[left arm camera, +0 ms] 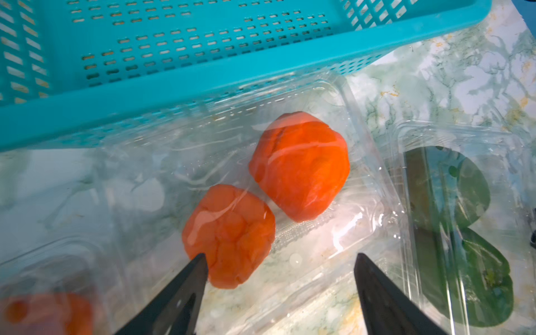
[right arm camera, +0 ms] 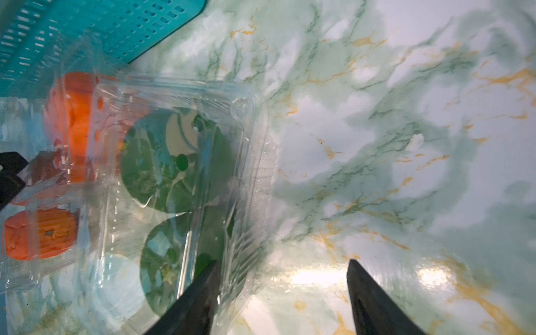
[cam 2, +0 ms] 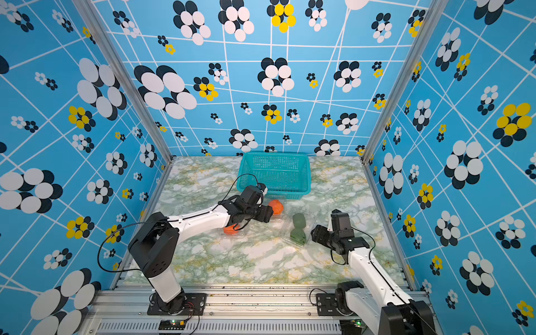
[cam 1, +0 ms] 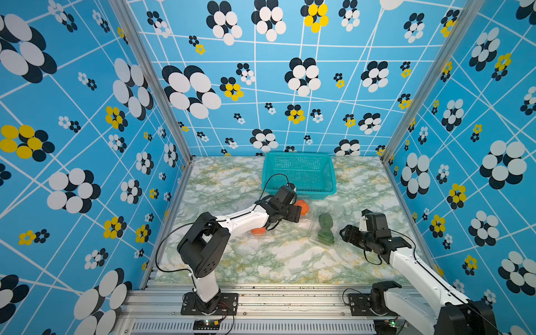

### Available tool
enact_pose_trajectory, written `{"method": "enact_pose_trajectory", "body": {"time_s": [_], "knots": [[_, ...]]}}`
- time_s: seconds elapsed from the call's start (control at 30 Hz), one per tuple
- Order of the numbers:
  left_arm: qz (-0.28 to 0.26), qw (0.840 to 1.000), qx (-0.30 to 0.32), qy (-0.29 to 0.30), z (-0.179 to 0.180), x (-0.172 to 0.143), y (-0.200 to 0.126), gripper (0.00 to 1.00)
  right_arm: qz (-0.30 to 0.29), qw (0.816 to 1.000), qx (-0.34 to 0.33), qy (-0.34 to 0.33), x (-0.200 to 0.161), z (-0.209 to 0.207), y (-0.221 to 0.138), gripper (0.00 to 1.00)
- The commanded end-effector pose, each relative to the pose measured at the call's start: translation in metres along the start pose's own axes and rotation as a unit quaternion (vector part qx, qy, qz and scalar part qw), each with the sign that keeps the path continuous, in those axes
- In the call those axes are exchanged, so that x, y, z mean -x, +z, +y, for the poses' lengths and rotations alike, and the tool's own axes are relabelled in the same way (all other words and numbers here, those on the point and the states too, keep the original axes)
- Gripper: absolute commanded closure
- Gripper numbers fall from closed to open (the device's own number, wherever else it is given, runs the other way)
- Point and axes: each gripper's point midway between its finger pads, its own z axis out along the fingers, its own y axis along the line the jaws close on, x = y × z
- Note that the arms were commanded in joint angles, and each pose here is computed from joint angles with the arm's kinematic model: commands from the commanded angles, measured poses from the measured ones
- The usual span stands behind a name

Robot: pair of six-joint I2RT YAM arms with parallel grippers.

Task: Take oranges out of containers
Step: Move the packing box to the center of the board.

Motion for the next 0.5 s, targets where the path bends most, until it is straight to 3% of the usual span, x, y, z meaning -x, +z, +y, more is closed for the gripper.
{"method": "enact_pose_trajectory", "body": {"time_s": [0.0,0.17,0.47], "knots": [[0.022,1.000,0.019,0.011,0.008,-0.016,-0.019,0.18,0.014,1.000,0.006,0.001,-0.008,-0.001,0.000,0.30],[-0.003,0.999,0.020,0.030,-0.001,-0.008,-0.033,0.16,0.010,1.000,0.019,-0.006,-0.001,0.008,-0.002,0.29],[-0.051,0.997,-0.029,0.044,-0.040,0.002,-0.046,0.17,-0.006,0.992,0.125,-0.017,0.033,0.059,-0.007,0.29]]}}
